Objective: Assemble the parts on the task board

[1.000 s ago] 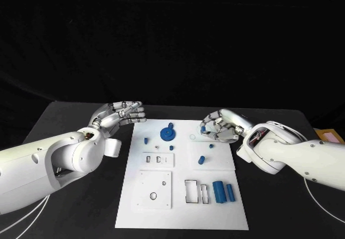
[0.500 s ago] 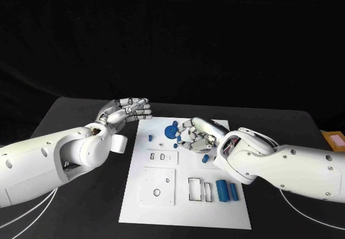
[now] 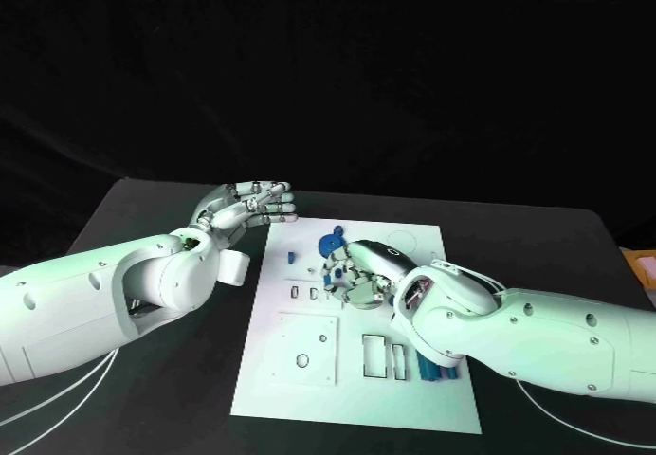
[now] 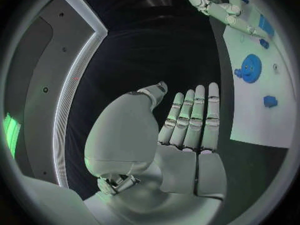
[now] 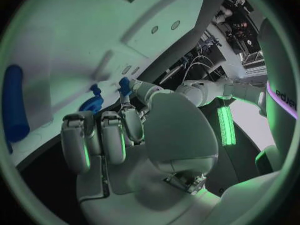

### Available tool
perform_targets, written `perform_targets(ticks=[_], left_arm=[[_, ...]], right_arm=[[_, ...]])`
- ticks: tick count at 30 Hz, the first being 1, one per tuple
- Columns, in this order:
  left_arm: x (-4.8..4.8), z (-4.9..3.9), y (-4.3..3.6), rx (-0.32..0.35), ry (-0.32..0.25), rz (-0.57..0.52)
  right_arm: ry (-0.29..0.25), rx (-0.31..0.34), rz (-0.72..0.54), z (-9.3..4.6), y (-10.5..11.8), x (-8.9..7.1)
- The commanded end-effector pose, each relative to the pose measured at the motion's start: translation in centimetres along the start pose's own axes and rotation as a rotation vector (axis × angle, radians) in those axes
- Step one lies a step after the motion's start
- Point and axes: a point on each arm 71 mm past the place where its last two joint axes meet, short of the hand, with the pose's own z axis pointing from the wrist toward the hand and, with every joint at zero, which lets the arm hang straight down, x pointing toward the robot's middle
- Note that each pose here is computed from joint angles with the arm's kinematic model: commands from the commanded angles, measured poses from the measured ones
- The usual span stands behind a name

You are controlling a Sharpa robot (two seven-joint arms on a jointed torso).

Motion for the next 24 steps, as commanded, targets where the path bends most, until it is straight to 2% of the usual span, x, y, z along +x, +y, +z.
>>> perform_targets(ticks=[1,24], left_arm=[[0.30,0.02,-0.09,0.004,0.023,-0.014],[0.16,-0.07,-0.11,0.001,0.023,-0.014]], right_arm=[[0.013,0.003,-0.046,0.0,0.2,0.5],[0.045,0.002,-0.070,0.3,0.6,2.1]])
